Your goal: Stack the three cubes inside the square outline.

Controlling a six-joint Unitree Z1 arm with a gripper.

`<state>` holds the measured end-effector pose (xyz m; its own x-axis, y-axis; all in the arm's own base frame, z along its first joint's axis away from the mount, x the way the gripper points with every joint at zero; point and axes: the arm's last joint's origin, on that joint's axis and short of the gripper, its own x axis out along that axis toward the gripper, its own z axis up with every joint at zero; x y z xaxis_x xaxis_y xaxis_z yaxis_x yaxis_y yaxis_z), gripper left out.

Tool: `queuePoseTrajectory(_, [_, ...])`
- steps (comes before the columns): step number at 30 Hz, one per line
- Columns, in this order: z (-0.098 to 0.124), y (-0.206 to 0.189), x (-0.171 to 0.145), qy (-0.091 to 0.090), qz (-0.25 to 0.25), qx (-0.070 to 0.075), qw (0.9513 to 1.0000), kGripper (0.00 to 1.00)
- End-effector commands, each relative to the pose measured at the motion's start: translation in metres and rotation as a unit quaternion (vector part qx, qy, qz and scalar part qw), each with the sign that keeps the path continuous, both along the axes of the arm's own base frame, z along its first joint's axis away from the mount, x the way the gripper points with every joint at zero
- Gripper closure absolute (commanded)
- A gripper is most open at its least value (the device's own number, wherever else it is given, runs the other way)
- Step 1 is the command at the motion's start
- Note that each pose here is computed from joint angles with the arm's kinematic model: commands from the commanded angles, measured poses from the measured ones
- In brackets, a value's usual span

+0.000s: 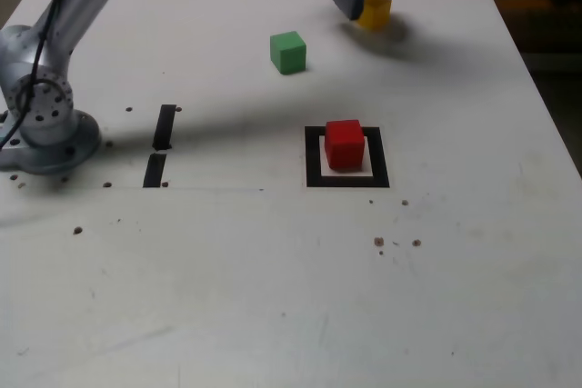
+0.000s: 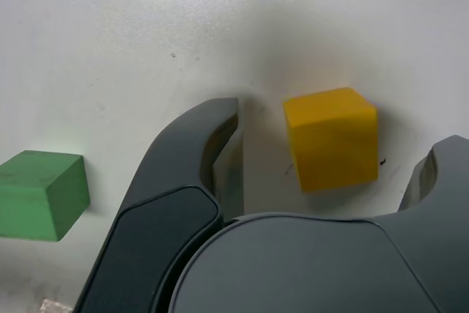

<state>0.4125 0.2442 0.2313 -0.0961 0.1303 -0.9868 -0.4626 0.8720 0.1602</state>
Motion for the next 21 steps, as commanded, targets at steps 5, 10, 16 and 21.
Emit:
queuePoseTrajectory(5, [-0.010, 0.008, 0.004, 0.002, 0.006, -0.002, 1.0000, 0.20])
queuePoseTrajectory(10, [-0.013, 0.009, 0.005, 0.003, 0.008, -0.003, 1.0000, 0.31])
queuePoseTrajectory(16, [-0.013, 0.011, 0.008, -0.004, 0.011, 0.002, 0.9999, 0.48])
queuePoseTrajectory(21, [-0.012, 0.012, 0.009, -0.006, 0.011, 0.009, 0.9999, 0.60])
